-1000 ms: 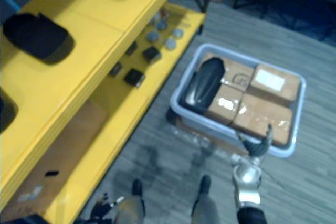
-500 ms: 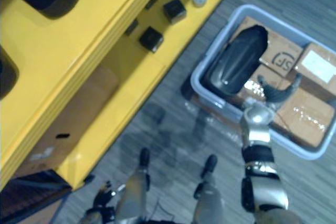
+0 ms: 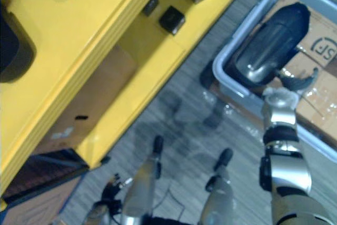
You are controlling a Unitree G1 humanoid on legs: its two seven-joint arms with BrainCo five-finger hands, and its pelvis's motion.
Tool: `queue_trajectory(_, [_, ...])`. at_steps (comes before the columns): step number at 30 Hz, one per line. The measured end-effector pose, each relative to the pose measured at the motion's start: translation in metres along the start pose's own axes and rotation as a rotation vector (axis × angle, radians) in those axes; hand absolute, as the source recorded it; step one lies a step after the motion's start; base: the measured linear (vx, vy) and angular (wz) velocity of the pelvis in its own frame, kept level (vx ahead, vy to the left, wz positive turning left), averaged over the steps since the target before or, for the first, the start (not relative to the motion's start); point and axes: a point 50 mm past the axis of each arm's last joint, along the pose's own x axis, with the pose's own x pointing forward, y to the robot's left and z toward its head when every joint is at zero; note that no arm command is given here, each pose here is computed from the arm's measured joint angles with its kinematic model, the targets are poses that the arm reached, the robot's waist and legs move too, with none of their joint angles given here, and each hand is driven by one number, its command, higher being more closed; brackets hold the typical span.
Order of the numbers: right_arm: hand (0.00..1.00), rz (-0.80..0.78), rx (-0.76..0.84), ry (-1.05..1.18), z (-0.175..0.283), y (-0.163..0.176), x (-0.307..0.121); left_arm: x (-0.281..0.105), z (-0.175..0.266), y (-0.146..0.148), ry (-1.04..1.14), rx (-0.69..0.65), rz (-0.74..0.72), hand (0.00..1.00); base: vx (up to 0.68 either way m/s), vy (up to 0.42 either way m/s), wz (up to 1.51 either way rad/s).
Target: Walk over and take plastic housings, then place them on the shelf
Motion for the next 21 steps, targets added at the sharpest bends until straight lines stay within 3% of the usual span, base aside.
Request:
queue_trajectory(8, [0.00, 0.002, -0.110, -0.061, 0.012, -0.007, 0.008, 0.000, 0.000, -0.002, -0.011, -0.009, -0.022, 0.00, -0.02, 0.009, 0.06])
queue_trajectory(9, [1.00, -0.016, -0.254, -0.073, 0.015, -0.011, 0.013, 0.000, 0.001, -0.003, -0.013, -0.012, -0.031, 0.00, -0.01, 0.002, 0.10])
queue_trajectory(21, [1.00, -0.050, -0.510, -0.102, 0.028, -0.031, 0.028, -0.001, 0.002, -0.007, -0.022, 0.035, -0.075, 0.00, 0.00, 0.000, 0.01])
